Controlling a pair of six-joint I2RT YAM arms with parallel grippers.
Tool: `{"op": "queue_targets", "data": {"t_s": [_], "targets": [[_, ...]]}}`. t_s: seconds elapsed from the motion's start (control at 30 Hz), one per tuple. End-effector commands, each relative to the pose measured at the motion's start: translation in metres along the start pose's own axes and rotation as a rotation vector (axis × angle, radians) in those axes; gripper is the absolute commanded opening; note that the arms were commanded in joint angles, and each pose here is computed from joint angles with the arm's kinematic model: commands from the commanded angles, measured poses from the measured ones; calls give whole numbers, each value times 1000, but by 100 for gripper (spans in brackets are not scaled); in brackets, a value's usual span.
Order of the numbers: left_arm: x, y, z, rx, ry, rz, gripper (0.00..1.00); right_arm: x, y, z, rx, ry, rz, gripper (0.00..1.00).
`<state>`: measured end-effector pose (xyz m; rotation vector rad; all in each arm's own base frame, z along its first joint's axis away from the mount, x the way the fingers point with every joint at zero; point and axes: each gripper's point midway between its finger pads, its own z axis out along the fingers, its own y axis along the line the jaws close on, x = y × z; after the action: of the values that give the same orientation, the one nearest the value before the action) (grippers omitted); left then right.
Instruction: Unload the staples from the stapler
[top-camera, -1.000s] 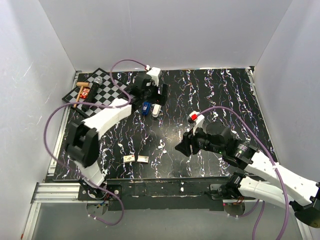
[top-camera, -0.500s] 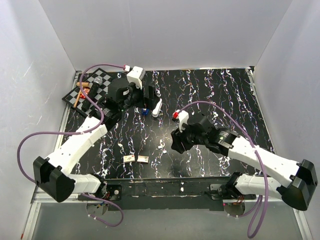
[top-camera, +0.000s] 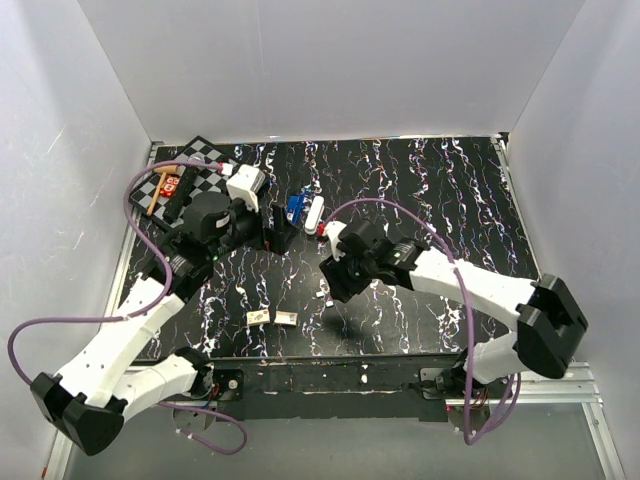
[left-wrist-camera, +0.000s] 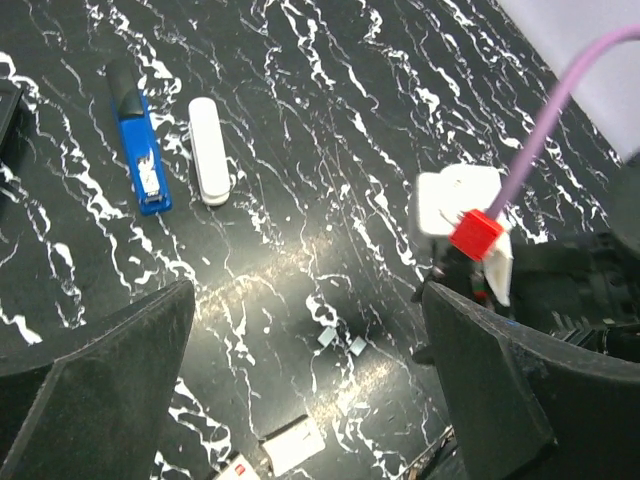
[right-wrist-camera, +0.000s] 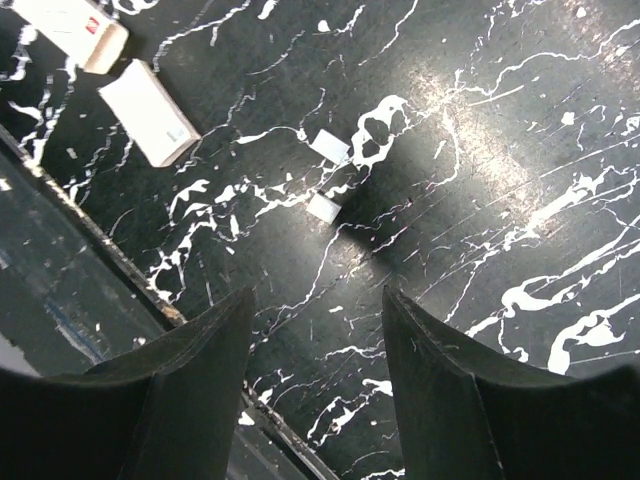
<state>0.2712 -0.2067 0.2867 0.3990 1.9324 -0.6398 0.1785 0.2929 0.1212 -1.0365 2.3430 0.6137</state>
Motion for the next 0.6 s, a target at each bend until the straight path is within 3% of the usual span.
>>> {"op": "queue_targets", "data": {"t_s": [0.0,0.37,0.57], "targets": [[15,11,-20,-50,-6,8,98,-20,1,12,36,2,19,62],[43,28,-32,-100,-19,63,98,-12,-2,63,133,117,12,62],[46,36,-36,-130,-66,63,98,-21,-10,74,229,136,125,62]]}}
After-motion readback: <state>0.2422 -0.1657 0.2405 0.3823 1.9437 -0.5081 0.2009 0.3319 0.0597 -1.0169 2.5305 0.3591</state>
